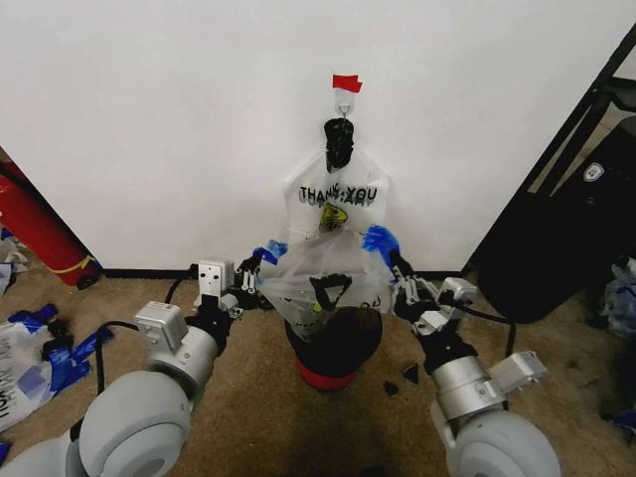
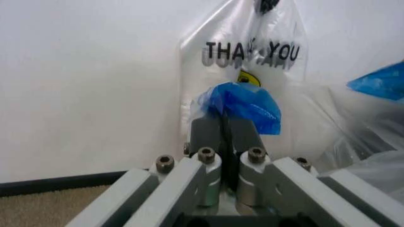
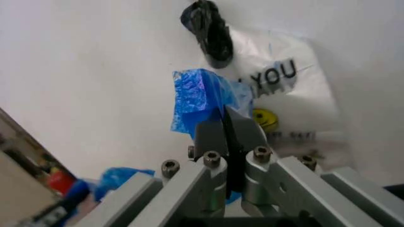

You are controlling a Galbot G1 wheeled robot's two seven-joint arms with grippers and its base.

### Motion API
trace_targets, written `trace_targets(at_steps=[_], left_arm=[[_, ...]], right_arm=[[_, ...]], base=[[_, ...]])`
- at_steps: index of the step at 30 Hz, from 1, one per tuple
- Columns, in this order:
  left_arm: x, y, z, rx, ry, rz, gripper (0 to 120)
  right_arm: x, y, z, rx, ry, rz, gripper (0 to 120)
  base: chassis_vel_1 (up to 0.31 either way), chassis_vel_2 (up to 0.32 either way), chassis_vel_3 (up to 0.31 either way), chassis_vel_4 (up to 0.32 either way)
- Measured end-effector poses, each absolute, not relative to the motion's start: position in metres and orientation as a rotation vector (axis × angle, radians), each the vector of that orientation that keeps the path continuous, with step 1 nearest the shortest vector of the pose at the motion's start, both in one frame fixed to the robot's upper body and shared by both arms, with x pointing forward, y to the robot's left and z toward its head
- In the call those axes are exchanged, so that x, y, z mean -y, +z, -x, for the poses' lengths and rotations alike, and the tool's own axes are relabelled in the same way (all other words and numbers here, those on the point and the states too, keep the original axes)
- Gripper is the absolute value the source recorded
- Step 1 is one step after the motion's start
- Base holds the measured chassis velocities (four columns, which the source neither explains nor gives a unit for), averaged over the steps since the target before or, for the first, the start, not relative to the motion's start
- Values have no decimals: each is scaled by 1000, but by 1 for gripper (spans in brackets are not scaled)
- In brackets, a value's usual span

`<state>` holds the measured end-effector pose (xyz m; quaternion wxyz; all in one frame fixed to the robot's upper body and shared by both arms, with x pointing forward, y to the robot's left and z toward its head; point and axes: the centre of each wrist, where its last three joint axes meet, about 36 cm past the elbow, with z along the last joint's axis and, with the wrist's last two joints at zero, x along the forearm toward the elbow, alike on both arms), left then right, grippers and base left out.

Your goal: Pick up the garbage bag from the wall and place it over the trash bin.

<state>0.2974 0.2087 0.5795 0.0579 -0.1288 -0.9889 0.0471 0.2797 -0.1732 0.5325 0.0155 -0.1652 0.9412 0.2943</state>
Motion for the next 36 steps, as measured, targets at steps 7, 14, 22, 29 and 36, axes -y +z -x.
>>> trace_targets(at_steps=[7, 14, 22, 29, 36], left_arm=[[-217, 588, -302, 3006, 133, 360, 0], [-216, 583, -299, 2979, 165, 347, 0], [-216, 586, -301, 3002, 167, 347, 0], [-217, 586, -301, 3004, 180, 332, 0], [-203, 568, -289, 2960, 242, 377, 0]], right_arm=[[170, 554, -275, -2868, 1149, 629, 0], [171, 560, -280, -2834, 1187, 704, 0], [173, 576, -291, -2752, 1227, 787, 0], [173, 589, -300, -2690, 1227, 816, 0], [178, 541, -304, -2841, 1169, 660, 0]], base=[[0, 0, 0, 0], [0, 0, 0, 0], [0, 0, 0, 0], [0, 0, 0, 0], [0, 0, 0, 0]])
